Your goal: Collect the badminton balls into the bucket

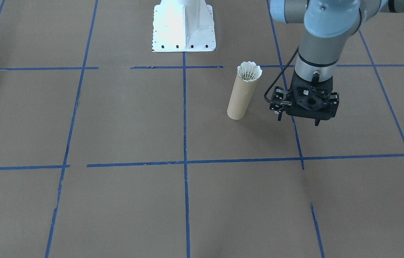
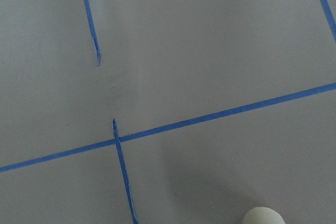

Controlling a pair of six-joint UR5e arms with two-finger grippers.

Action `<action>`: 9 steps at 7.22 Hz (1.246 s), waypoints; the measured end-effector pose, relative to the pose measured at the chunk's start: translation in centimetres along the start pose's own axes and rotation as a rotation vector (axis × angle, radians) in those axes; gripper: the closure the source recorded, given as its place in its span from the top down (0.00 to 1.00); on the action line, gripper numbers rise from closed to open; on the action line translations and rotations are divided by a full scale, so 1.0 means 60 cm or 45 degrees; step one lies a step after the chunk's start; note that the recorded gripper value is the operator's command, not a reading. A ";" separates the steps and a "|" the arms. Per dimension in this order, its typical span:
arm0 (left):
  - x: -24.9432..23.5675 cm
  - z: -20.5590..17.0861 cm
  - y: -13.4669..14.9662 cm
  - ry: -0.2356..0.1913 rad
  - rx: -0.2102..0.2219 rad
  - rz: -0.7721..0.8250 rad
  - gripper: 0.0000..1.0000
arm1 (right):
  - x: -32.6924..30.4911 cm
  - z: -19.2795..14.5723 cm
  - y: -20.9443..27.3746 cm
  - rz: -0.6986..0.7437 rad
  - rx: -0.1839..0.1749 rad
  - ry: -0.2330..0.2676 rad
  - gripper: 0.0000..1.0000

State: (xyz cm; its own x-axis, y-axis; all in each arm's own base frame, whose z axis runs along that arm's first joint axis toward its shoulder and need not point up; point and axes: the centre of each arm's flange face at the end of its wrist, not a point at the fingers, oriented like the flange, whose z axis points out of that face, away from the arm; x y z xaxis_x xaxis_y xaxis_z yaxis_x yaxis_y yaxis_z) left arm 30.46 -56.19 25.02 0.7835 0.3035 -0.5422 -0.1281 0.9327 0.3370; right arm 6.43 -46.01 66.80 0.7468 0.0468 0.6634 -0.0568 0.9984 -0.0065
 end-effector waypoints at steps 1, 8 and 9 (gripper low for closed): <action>-0.053 0.026 0.005 0.020 -0.007 0.026 1.00 | 0.000 0.000 0.000 0.000 0.000 0.000 1.00; -0.406 0.040 0.093 0.080 -0.112 -0.095 1.00 | 0.000 0.000 0.000 0.000 0.000 0.000 1.00; -0.463 0.040 0.123 0.085 -0.125 -0.089 1.00 | 0.000 0.000 0.000 0.000 0.000 0.000 1.00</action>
State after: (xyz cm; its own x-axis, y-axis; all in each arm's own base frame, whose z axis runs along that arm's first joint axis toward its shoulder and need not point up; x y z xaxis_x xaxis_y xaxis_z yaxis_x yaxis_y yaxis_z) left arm 9.21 -58.19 44.39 0.7509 0.2463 -0.6128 -0.1359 0.9656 0.2215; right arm 6.43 -46.00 66.81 0.7468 0.0468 0.6634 -0.0568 0.9984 -0.0066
